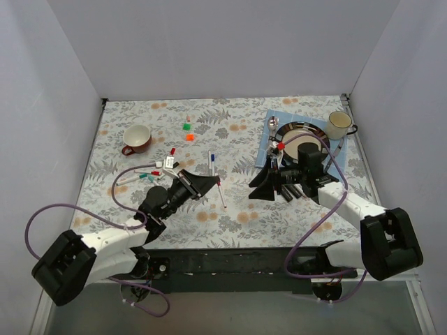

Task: Open the pen caps

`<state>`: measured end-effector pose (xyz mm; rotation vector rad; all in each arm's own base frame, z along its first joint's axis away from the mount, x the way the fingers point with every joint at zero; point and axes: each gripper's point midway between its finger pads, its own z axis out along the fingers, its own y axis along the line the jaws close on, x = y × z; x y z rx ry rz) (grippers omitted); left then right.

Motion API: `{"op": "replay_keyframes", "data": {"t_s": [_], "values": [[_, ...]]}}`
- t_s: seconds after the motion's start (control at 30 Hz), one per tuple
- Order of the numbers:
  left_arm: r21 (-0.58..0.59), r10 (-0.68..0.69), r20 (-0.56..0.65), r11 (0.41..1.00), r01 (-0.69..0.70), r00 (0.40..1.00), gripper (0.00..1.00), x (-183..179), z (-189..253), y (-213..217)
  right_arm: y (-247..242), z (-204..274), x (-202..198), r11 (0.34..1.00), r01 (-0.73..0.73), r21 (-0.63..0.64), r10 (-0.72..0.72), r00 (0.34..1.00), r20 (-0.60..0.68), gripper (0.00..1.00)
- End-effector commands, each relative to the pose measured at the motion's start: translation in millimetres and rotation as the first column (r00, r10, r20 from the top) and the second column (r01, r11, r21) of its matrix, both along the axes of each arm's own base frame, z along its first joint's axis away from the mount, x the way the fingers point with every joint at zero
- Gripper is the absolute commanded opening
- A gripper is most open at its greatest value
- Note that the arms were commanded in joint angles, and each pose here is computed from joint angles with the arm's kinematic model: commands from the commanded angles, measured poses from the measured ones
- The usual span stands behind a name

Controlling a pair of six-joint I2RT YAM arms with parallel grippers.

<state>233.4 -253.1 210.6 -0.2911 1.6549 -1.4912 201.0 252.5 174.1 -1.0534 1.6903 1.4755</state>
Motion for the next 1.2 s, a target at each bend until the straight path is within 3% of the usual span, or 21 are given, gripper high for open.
{"op": "replay_keyframes", "data": {"t_s": [0.0, 0.2, 0.6, 0.7, 0.87, 1.1, 1.17], "values": [[-0.049, 0.079, 0.038, 0.996, -0.077, 0.996, 0.0, 11, 16, -13, 6, 19, 0, 0.997, 0.02, 0.075, -0.018, 0.999, -0.037, 0.73], [-0.016, 0.069, 0.057, 0.998, -0.068, 0.996, 0.0, 11, 12, -46, 10, 8, 0, 0.997, 0.043, 0.057, -0.034, 0.988, -0.152, 0.73], [0.028, 0.032, 0.075, 0.999, -0.034, 0.997, 0.0, 13, 0, -100, 10, 3, -4, 0.995, 0.075, 0.07, -0.058, 0.975, -0.216, 0.66], [0.013, 0.029, 0.109, 0.999, -0.031, 0.994, 0.0, 11, 8, -109, 10, 2, -4, 0.995, 0.076, 0.066, -0.058, 0.967, -0.247, 0.6], [0.032, 0.043, 0.157, 0.998, -0.049, 0.987, 0.0, 11, 11, -117, 10, 4, -7, 0.995, 0.066, 0.072, -0.044, 0.96, -0.276, 0.35], [0.028, 0.101, 0.196, 0.994, -0.109, 0.975, 0.0, 16, 20, -107, 9, 5, -6, 0.995, 0.069, 0.072, -0.046, 0.957, -0.287, 0.33], [0.025, 0.11, 0.198, 0.993, -0.117, 0.974, 0.0, 17, 22, -106, 9, 6, -6, 0.995, 0.071, 0.073, -0.047, 0.958, -0.284, 0.26]]}}
